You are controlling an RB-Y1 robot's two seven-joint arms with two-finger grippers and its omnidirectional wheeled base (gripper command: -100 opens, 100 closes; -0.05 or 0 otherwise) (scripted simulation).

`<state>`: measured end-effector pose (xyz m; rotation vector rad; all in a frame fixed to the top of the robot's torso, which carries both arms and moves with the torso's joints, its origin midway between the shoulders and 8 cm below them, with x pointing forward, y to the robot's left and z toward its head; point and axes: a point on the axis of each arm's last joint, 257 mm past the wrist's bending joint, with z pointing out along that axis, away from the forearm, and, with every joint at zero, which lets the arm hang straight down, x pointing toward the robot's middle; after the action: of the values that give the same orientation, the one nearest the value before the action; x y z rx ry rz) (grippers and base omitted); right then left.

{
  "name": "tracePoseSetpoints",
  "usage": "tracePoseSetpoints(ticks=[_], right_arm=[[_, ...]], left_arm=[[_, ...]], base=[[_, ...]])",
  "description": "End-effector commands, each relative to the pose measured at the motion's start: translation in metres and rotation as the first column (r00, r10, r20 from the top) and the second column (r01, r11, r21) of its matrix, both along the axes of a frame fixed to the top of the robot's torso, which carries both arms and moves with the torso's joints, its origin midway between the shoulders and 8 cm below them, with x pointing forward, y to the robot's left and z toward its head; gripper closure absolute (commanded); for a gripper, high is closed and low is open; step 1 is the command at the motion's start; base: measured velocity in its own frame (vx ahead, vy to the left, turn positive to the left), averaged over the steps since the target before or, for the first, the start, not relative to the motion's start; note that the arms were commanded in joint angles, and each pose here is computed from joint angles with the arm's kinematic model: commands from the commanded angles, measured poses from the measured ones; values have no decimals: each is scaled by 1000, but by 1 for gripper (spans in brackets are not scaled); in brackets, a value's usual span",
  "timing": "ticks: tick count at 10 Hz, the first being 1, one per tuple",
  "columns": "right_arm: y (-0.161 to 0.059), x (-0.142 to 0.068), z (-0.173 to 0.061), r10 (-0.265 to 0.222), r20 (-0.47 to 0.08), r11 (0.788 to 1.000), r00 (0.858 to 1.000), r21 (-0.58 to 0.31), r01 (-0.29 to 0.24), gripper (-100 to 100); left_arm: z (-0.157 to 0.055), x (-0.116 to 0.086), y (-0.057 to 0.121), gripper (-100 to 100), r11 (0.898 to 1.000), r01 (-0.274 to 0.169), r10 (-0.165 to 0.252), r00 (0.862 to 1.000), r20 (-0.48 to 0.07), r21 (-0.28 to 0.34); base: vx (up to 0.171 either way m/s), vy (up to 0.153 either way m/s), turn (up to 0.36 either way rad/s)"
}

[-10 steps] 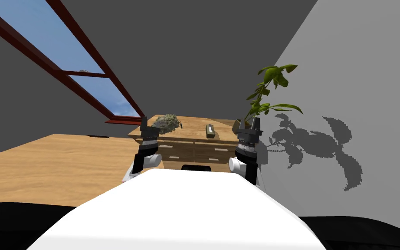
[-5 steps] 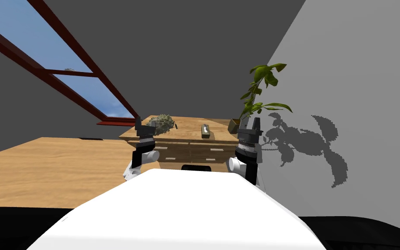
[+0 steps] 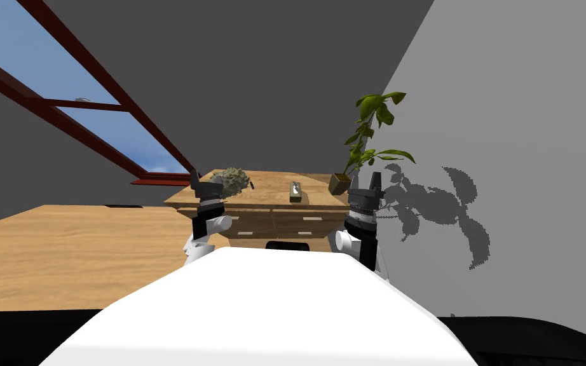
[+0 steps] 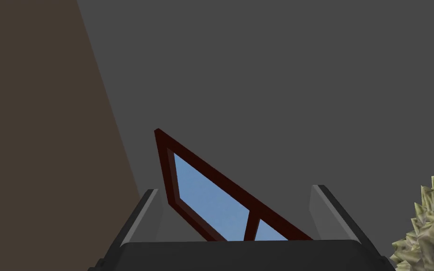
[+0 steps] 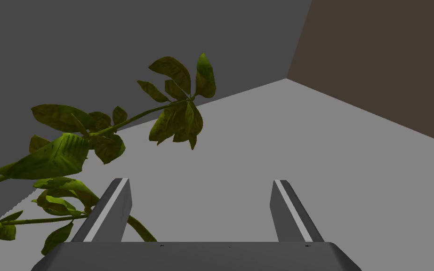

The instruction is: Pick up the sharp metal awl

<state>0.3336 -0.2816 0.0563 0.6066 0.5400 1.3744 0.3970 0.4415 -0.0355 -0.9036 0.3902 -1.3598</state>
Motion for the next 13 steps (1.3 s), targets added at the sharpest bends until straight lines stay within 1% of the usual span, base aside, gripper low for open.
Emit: tracePoseSetpoints(ticks=[1, 2, 3, 4, 5, 6, 7, 9, 10, 11, 12, 13], right_arm=[[0, 0, 0, 0, 0, 1000, 1000, 0, 0, 0], [0, 0, 0, 0, 0, 1000, 1000, 0, 0, 0], [0, 0, 0, 0, 0, 1000, 1000, 0, 0, 0], [0, 0, 0, 0, 0, 1000, 1000, 0, 0, 0], [0, 0, 0, 0, 0, 1000, 1000, 0, 0, 0], [0, 0, 0, 0, 0, 1000, 1000, 0, 0, 0], [0, 0, 0, 0, 0, 1000, 1000, 0, 0, 0], [0, 0, 0, 0, 0, 1000, 1000, 0, 0, 0], [0, 0, 0, 0, 0, 1000, 1000, 0, 0, 0], [0, 0, 0, 0, 0, 1000, 1000, 0, 0, 0], [0, 0, 0, 0, 0, 1000, 1000, 0, 0, 0], [0, 0, 0, 0, 0, 1000, 1000, 0, 0, 0]], left_arm=[[-6, 4, 12, -100, 999, -10, 10, 1000, 2, -32], [-10, 7, 26, -100, 997, -21, 22, 1000, 14, -77], [-9, 10, 36, -100, 993, -27, 31, 999, 35, -116], [-17, 12, 40, -100, 992, -32, 35, 999, 21, -126], [-22, 16, 51, -100, 984, -38, 44, 998, 35, -176], [-23, 20, 60, -100, 976, -38, 50, 997, 53, -215], [-32, 21, 63, -100, 972, -44, 55, 998, 38, -230], [-44, 32, 79, -100, 945, -41, 64, 996, 60, -325], [-50, 32, 81, -100, 940, -46, 67, 996, 52, -337], [-60, 39, 88, -100, 920, -42, 70, 996, 58, -390], [-64, 46, 91, -100, 900, -30, 69, 995, 73, -435], [-70, 46, 93, -100, 896, -36, 71, 995, 63, -443]], base=[[9, -82, -7], [5, -63, -25], [6, -88, -45], [7, -72, -9], [8, -72, -23], [13, -84, -26], [14, -60, -11], [7, -57, -18], [2, -57, -6], [3, -59, -6], [13, -73, -6], [14, -49, -3]])
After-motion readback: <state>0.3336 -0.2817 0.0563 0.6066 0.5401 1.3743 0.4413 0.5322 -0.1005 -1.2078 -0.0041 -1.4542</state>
